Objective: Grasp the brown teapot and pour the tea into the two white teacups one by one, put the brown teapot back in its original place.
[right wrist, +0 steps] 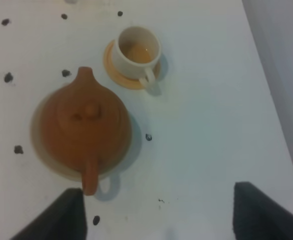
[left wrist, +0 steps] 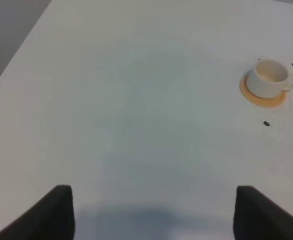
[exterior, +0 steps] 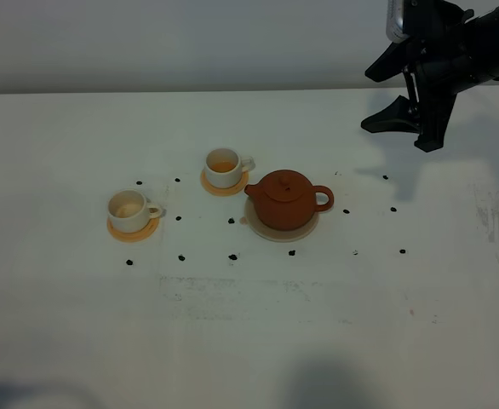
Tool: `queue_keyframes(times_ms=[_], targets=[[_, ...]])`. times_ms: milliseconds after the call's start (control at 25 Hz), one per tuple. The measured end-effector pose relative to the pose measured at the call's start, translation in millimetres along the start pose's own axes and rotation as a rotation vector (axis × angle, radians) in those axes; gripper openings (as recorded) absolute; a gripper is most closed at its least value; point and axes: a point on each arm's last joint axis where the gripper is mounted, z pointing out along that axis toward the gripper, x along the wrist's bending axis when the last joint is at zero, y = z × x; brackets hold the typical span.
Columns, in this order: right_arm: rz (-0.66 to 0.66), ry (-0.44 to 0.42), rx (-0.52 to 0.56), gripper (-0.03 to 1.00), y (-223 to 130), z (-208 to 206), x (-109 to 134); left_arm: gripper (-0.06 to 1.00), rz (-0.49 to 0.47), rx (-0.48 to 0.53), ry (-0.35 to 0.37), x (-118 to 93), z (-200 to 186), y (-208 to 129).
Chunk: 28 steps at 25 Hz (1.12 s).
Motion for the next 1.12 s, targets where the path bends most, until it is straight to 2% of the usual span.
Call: queue_keyframes(times_ms=[240, 520, 840, 1000, 1120], targets=[[0.008, 0.008, 0.004, 0.59, -3.4, 5.0, -0.5, 0.67, 0.000, 0.000, 0.000, 0.0, 0.0, 0.0], [-0.001, 0.021, 0.058, 0.59, -16.3, 35.1, -2.3, 0.67, 0.000, 0.000, 0.000, 0.0, 0.0, 0.0], [0.029, 0.096, 0.090, 0.59, -37.3, 65.9, 1.4, 0.67, 0.000, 0.000, 0.000, 0.0, 0.0, 0.0], [-0.028, 0.141, 0.138, 0.59, -33.8, 72.5, 8.0, 0.67, 0.001, 0.000, 0.000, 0.0, 0.0, 0.0], [-0.099, 0.152, 0.224, 0.59, -30.4, 78.5, 12.3, 0.67, 0.001, 0.000, 0.000, 0.0, 0.0, 0.0]])
